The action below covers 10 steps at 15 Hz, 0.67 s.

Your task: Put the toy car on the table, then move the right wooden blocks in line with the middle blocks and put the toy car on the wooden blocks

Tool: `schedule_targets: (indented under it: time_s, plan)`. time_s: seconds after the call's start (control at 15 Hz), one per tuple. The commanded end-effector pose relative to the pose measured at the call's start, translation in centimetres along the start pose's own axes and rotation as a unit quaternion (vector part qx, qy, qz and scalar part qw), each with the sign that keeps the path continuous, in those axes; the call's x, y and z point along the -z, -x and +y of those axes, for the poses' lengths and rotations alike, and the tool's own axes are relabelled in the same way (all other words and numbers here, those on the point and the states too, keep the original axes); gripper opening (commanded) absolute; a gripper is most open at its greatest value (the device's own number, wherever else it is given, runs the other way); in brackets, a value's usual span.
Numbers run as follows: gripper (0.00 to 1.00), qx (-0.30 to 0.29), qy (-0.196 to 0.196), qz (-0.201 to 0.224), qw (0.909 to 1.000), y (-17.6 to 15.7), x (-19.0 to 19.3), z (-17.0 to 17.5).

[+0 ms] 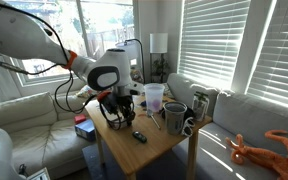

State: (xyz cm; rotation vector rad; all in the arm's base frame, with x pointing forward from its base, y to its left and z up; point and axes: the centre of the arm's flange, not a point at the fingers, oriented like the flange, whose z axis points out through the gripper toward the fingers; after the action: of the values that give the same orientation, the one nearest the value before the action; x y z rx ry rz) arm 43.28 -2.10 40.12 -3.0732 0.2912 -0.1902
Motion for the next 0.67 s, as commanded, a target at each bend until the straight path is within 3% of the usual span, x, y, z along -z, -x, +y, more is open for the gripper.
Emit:
schedule_targets:
  time_s: [0.0, 0.6]
  plan:
    - [0.07, -0.018, 0.009, -0.014, 0.9997, 1.99, -0.16, 0.02]
    - [0.07, -0.036, 0.012, -0.011, 0.9992, 2.76, -0.26, -0.28]
